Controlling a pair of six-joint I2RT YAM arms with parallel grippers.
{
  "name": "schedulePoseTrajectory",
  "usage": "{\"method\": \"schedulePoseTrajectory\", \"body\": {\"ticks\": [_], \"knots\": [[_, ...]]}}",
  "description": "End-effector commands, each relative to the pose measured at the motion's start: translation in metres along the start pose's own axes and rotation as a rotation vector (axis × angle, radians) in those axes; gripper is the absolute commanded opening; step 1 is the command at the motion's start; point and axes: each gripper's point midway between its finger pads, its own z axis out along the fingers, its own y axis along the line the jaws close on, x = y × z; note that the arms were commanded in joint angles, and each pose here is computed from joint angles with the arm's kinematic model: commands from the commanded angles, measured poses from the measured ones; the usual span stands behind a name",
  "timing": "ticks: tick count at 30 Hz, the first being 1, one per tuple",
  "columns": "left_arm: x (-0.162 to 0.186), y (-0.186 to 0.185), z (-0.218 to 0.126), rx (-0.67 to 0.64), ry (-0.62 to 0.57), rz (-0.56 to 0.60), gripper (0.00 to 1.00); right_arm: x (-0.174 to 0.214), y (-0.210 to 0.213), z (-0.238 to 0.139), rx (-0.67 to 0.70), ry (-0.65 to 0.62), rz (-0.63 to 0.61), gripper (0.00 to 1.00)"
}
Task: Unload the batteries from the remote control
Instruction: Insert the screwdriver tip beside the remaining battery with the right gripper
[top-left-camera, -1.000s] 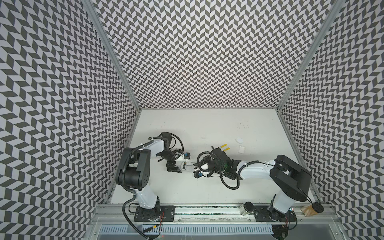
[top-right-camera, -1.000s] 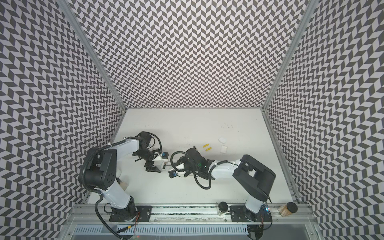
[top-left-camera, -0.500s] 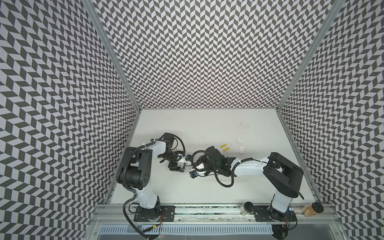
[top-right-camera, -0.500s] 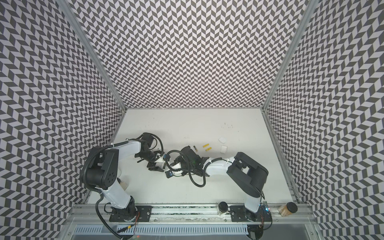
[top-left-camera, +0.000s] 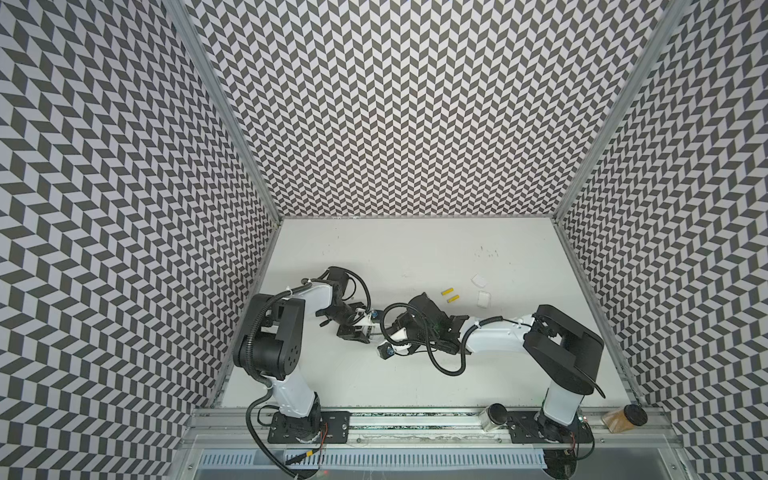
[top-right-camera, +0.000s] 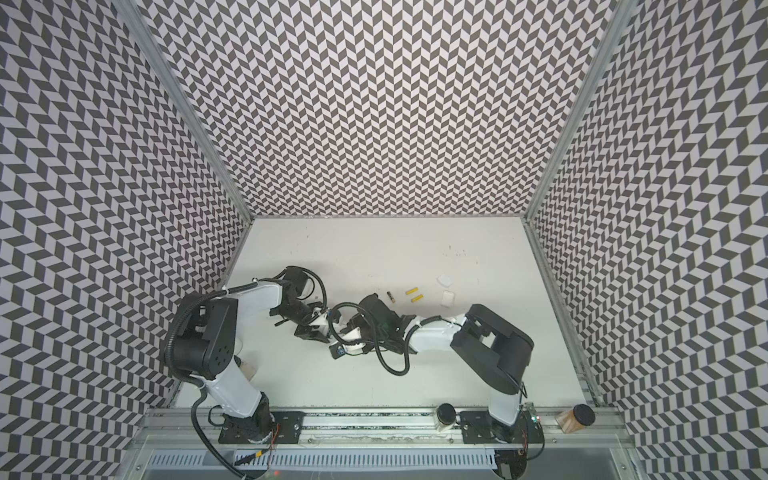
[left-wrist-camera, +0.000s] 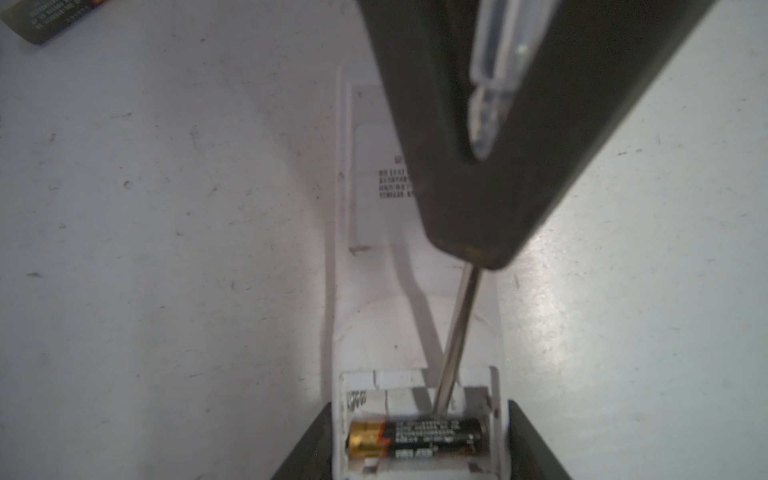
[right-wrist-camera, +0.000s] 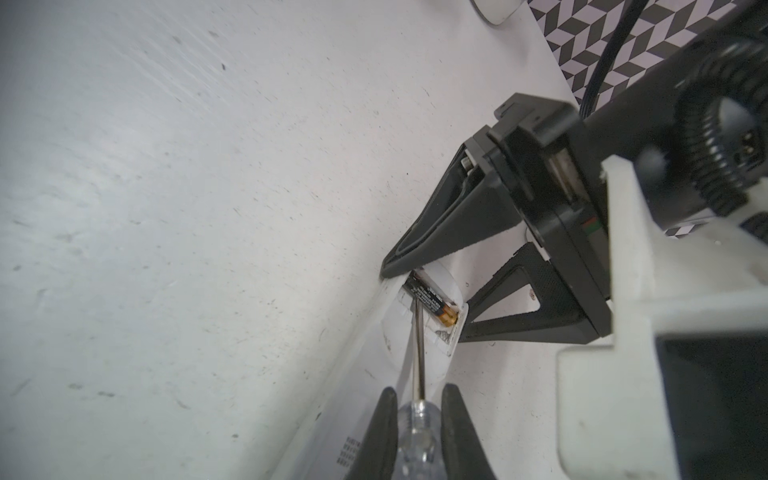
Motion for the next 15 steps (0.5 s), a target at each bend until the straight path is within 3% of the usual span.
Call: {"method": "schedulePoseTrajectory", "body": {"ticks": [1,15], "knots": [[0.0095,-0.0270,0.0087,0.100,0.034,-0.040,0.52,-0.0049,0.0027,0.0093,0.002,0.021,-0.035,0.00],[0.0072,-0.0291,0.0078,0.108,0.028,-0.042,0.52,-0.0046,0.0005,0.0121,0.076,0.019,0.065,0.00]]}}
